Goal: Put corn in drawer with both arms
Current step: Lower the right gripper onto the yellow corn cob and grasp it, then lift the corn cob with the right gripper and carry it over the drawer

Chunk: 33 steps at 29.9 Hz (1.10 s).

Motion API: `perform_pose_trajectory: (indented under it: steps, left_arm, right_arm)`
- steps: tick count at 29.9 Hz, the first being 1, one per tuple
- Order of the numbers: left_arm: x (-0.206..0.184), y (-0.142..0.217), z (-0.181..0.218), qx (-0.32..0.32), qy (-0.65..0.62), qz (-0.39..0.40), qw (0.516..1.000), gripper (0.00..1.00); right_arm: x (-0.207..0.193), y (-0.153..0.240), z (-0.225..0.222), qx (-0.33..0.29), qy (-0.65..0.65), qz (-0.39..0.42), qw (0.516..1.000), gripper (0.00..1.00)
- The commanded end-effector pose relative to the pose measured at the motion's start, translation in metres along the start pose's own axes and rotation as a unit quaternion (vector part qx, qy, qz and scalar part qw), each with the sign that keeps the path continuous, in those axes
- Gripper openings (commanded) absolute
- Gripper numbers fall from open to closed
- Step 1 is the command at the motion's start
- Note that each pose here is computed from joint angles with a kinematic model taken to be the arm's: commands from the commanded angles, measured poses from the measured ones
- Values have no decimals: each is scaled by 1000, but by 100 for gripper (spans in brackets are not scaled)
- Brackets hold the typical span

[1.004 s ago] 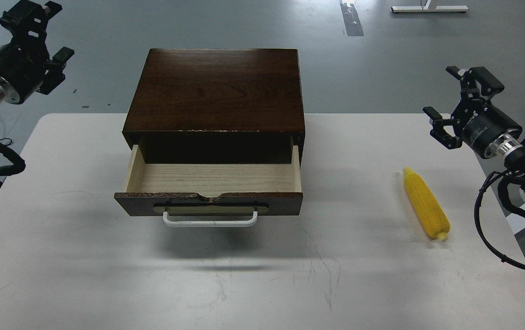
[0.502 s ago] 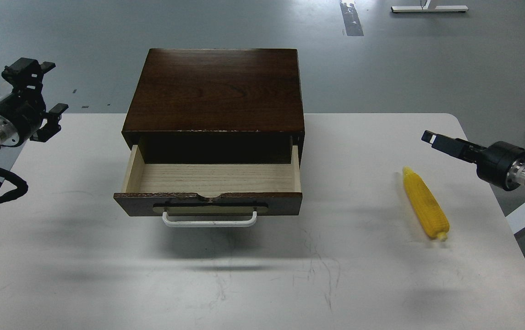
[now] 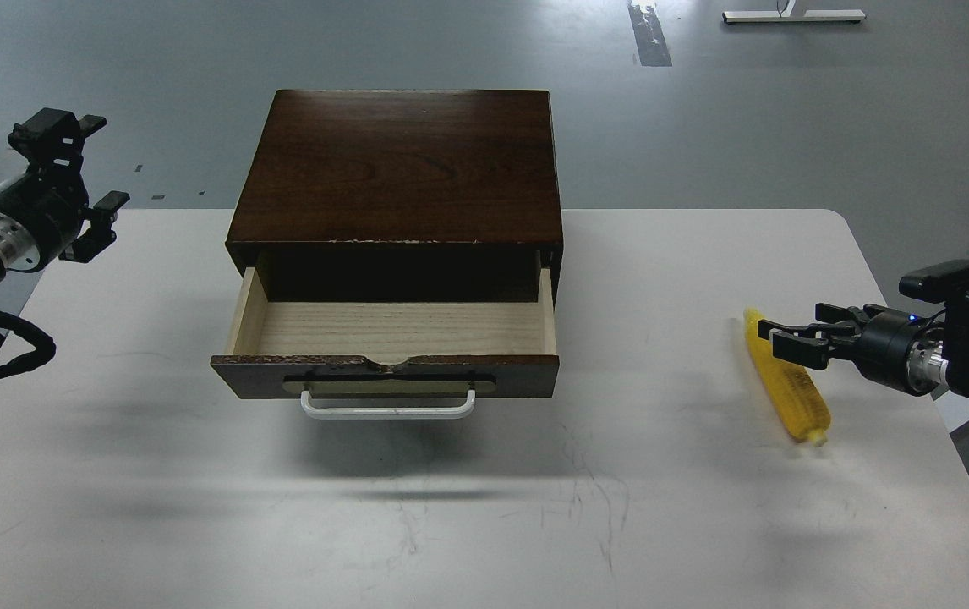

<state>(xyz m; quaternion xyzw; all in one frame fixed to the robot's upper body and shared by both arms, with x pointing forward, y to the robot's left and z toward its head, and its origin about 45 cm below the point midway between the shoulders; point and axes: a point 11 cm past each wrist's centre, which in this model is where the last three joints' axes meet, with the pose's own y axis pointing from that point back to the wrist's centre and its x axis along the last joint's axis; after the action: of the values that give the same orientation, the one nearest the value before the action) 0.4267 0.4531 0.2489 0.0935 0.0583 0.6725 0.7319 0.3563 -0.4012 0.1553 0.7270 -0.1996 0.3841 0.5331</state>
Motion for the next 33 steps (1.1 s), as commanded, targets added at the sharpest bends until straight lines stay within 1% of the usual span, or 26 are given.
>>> perform_pose_trajectory:
  steps: [1,4,8,11,13,14,15,16,17,19,21,23,28,33]
  left_arm:
    - [0,1,-4,3,-2,1,1000,98]
    - [-2,3,-9,3,0,-3,1000,98]
    - [-2,4,-11,4,-2,-4,1000,98]
    - [0,5,-11,3,-3,-4,1000,98]
    - [-1,6,-12,2,-3,-4,1000,98]
    - [-1,6,-13,0,-3,-5,1000,98]
    - [-1,7,-15,1,-4,-6,1000,98]
    - [-1,7,-16,2,-4,-6,1000,98]
    - [-1,7,-16,2,-4,-6,1000,98]
    - [-1,7,-16,1,-4,-6,1000,98]
    - [-2,7,-17,3,-4,-7,1000,98]
    - [-3,7,-17,3,-7,-8,1000,98]
    - [-4,7,-17,4,-13,-11,1000,98]
    - [-5,7,-18,5,-13,-11,1000,98]
  right_arm:
    - [-7,-1,1,-3,2,-9,1000,97]
    - [-14,-5,-4,3,-1,-15,1000,96]
    - [-29,-16,-17,19,3,-36,999,91]
    - [-36,-20,-23,26,4,-41,999,85]
    - [-39,-21,-25,28,1,-43,999,84]
    - [-42,-23,-28,31,0,-46,998,81]
    - [-44,-26,-30,33,0,-49,998,73]
    - [-47,-26,-30,32,0,-52,998,69]
    - [-49,-27,-29,30,2,-55,998,60]
    - [-51,-27,-28,29,3,-57,998,56]
    - [-49,-27,-28,30,5,-48,998,41]
    - [-46,-27,-29,34,11,-31,999,35]
    - [-43,-27,-34,57,14,-22,998,21]
    - [-31,-28,-37,63,12,-2,998,20]
